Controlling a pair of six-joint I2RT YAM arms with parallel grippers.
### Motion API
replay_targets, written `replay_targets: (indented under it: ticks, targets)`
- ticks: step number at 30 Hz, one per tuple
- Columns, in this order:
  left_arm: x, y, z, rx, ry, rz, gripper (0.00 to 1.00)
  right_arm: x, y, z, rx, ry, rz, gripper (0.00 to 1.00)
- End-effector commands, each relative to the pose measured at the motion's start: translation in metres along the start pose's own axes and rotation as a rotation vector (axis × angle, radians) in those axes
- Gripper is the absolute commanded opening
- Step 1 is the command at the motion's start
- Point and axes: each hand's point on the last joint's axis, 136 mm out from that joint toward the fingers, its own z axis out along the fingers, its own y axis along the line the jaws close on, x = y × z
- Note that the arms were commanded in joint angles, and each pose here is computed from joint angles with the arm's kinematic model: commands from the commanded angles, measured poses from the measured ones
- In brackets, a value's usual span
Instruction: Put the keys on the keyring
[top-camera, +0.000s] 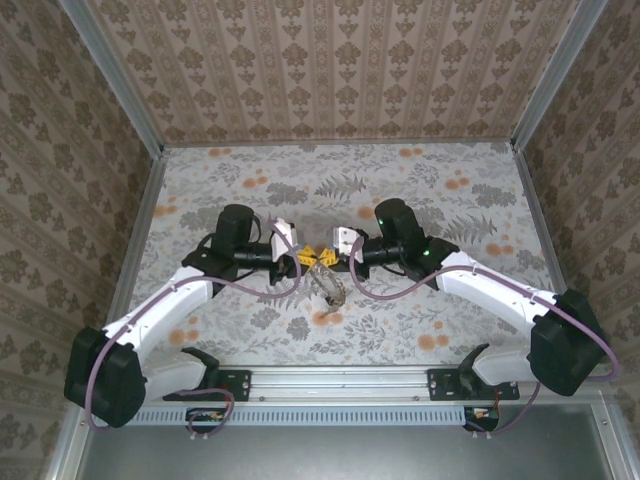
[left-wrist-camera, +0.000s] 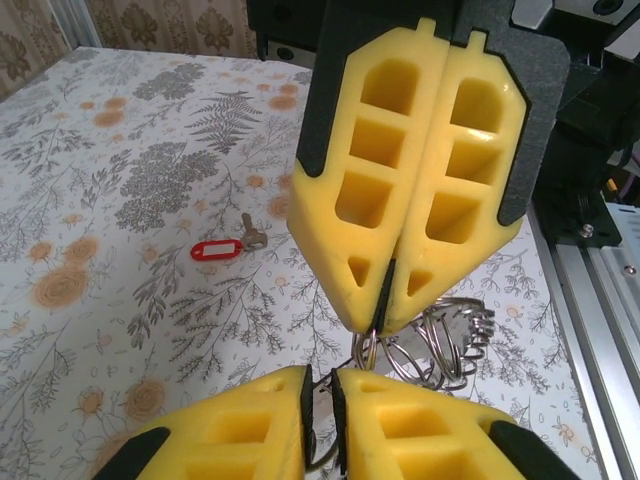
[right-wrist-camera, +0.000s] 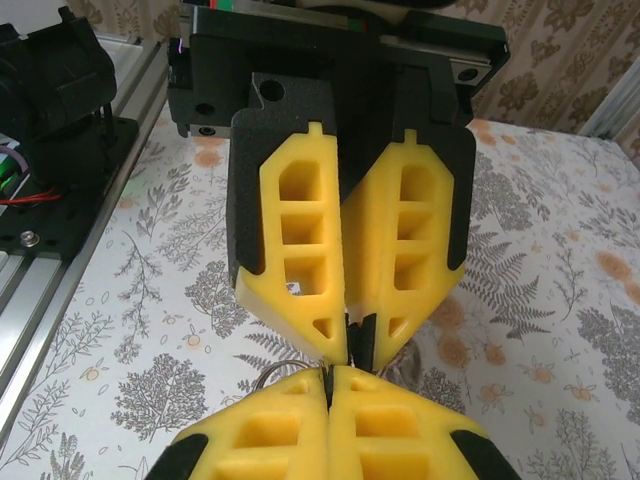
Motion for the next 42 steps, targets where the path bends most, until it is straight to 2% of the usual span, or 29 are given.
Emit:
replay_targets:
  ticks: [1, 5, 17, 23, 35, 42]
  targets:
    - [0.001, -0.012, -0.001, 0.022, 0.005, 0.069, 0.21, -0.021, -0.001, -0.002, 0.003, -0.087, -0.038, 0.0]
    - [0.005, -0.009, -0.001, 0.0, 0.022, 0.088, 0.21, -0.024, 0.001, 0.0, -0.015, -0.105, -0.011, 0.0]
    - [0.007, -0.03, -0.008, 0.077, 0.044, 0.126, 0.29, -0.022, 0.001, 0.001, -0.012, -0.093, -0.007, 0.0]
    - [0.002, -0.027, -0.006, 0.078, 0.022, 0.086, 0.29, -0.025, 0.005, 0.004, -0.028, -0.101, -0.018, 0.0]
    - [-0.006, -0.014, -0.011, -0.016, 0.017, 0.132, 0.29, -0.023, 0.013, 0.007, -0.059, -0.1, -0.017, 0.0]
    - [-0.002, -0.023, -0.017, -0.001, 0.037, 0.12, 0.3, -0.024, 0.01, 0.007, -0.037, -0.102, -0.02, 0.0]
